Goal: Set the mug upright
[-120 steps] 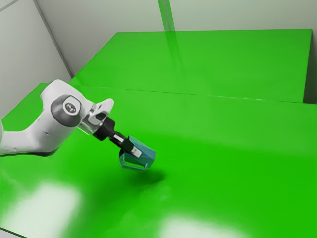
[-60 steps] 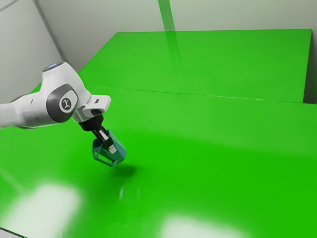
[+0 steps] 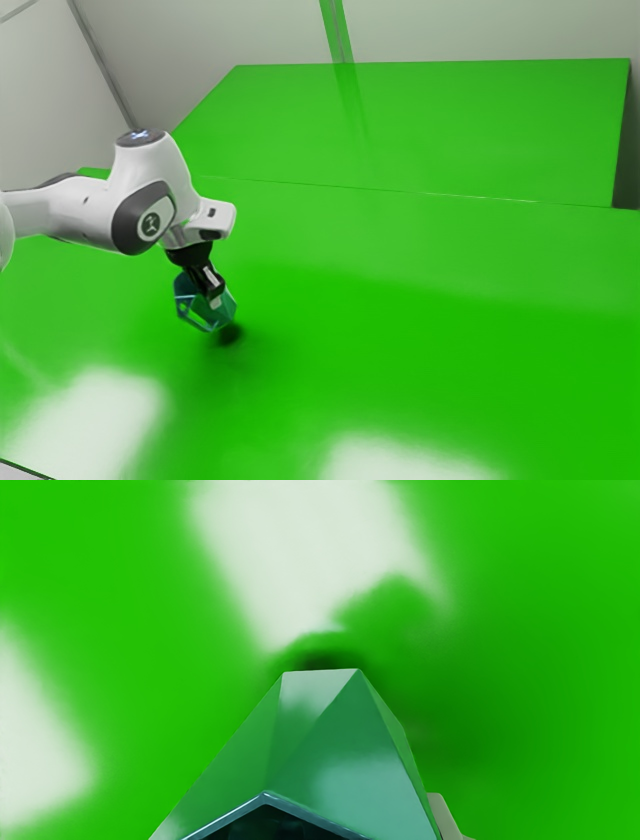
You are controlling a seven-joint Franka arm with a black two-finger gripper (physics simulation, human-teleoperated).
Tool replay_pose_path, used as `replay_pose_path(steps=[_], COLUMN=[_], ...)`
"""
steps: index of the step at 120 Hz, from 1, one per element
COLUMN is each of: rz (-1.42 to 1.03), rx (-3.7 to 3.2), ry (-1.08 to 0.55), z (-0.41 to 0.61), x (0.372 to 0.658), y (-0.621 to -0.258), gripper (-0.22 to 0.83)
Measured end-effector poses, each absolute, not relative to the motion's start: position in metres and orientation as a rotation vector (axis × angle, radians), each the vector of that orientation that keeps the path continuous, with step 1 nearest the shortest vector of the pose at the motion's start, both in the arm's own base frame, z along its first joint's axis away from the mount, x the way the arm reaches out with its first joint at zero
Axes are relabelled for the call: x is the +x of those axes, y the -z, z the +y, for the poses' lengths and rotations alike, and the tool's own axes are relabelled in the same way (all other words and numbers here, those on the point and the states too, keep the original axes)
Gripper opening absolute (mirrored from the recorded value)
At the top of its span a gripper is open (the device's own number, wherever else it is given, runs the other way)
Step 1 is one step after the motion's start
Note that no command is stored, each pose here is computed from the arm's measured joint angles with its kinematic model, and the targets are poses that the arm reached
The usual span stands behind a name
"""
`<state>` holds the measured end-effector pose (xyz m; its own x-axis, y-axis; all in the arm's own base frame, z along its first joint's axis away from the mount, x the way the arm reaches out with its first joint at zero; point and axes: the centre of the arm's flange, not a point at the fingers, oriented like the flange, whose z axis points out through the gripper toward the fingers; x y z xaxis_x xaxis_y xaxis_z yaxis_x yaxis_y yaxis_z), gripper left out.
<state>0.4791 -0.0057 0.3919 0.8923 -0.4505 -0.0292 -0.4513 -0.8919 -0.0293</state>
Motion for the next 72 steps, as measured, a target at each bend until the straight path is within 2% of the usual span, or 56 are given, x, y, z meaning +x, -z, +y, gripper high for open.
replay_pose_path(steps=[25,72], rz=[0.645,0.531], rx=[-3.02,-3.044], ry=[-0.033,-0.1], z=[-0.006,-0.003], x=[0.492,0.494], y=[-0.381,-0.366], gripper=[-0.17,-0.17])
